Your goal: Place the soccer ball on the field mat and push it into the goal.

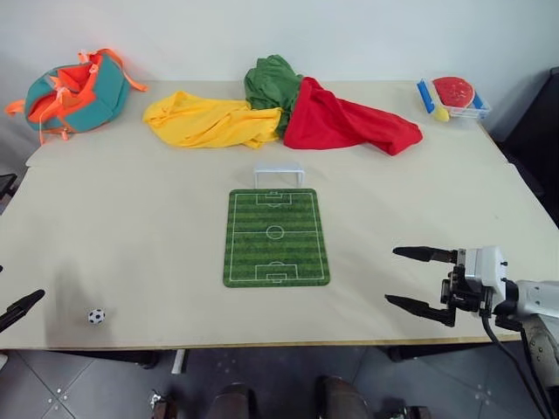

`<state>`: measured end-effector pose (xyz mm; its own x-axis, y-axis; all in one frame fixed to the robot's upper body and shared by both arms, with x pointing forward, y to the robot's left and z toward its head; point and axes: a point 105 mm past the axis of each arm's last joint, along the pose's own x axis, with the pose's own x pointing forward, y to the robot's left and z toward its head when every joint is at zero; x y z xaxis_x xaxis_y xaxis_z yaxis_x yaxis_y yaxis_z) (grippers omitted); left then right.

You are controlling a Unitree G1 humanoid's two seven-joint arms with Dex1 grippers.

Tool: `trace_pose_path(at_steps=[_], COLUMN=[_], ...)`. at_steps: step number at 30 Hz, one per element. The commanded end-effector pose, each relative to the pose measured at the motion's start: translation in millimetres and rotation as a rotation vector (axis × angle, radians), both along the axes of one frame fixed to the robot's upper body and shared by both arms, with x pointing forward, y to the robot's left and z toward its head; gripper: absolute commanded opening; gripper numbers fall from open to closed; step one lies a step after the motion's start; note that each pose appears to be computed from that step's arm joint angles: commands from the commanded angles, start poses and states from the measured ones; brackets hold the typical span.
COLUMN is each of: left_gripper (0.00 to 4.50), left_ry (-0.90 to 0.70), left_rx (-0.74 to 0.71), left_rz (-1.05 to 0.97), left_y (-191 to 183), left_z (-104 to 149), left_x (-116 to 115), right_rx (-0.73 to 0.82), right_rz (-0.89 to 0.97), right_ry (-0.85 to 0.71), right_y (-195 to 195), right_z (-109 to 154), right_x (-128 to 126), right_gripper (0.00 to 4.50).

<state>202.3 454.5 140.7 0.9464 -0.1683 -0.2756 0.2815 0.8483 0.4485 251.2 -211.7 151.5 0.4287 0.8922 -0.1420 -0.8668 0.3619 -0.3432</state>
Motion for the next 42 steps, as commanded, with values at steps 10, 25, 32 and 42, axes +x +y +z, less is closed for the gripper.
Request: trace_pose_path(at_steps=[10,25,32,42], left_gripper=[4.47,4.47,4.47,4.47], left_ry=[0.044,0.204,0.192,0.166], left_rx=[-0.18,-0.082,-0.134,-0.233], left_rz=[-0.1,-0.188,-0.362,-0.389], left_y=[-8.6,-5.9,-44.5,-80.3], left_z=[4.5,-10.8,-21.9,-46.0], left_x=[-17.5,-64.9,-61.8,-28.3], right_rx=[0.246,0.309,0.262,0.245], right_rz=[0.196,0.611,0.568,0.541], right_ry=[-0.082,-0.164,-0.09,-0.101], right_y=[38.2,68.1,58.4,54.1], right_z=[28.5,32.9,18.9,23.0], right_x=[-5.9,-34.5,-31.7,-28.9], right_gripper=[4.5,4.5,4.5,4.5])
